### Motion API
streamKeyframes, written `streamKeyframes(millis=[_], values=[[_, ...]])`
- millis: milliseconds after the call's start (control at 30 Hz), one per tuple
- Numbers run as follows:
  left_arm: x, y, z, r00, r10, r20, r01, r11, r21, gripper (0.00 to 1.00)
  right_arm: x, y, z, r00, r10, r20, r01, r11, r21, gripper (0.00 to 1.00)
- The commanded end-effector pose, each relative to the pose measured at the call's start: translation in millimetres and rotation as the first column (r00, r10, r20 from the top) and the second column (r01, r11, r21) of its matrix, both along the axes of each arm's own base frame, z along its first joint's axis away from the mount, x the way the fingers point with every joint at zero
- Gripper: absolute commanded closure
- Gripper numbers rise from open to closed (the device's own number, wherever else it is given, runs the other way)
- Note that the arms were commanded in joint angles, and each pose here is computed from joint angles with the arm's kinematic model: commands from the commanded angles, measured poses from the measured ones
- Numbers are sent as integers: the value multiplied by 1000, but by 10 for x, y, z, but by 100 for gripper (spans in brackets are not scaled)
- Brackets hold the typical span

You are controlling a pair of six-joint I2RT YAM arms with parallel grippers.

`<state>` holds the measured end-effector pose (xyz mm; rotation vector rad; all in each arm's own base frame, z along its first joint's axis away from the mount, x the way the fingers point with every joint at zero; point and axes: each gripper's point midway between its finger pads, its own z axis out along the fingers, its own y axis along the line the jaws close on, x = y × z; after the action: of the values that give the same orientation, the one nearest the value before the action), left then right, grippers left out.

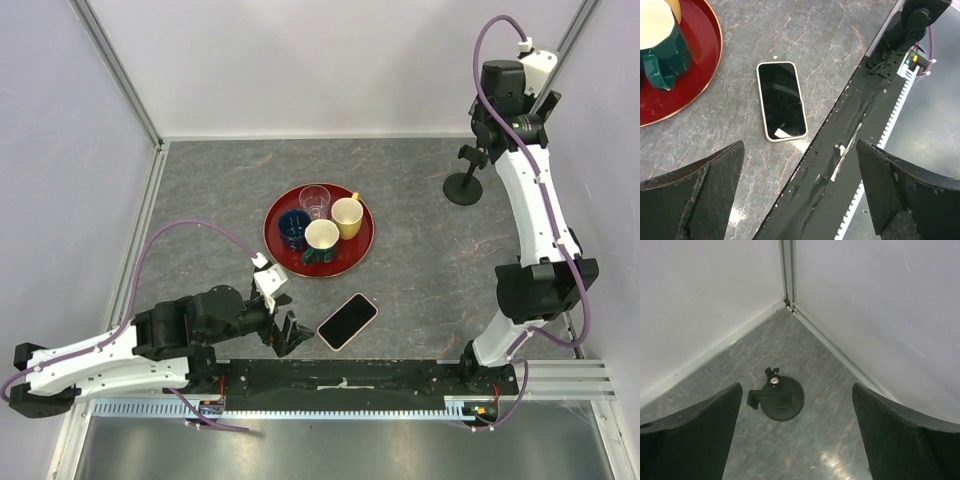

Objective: Place the phone on the phone stand

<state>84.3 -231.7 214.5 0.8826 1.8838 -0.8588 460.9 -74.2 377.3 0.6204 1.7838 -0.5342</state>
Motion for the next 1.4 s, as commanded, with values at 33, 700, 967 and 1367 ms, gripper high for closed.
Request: streamKeyframes(millis=[33,700,967,1367], values=[[122,3,53,998,44,55,-45,999,19,0,33,85,-369,974,-218,60,197,948,248,2],[332,103,-112,982,173,80,-180,978,105,0,482,158,-1523,959,-52,-279,96,985,145,2],[352,124,-104,979,188,83,-196,975,103,0,734,201,-1725,958,52,-282,-3,985,172,2],[347,101,-161,980,184,74,-192,974,122,0,790,370,-1757,954,188,-234,-131,963,237,11]])
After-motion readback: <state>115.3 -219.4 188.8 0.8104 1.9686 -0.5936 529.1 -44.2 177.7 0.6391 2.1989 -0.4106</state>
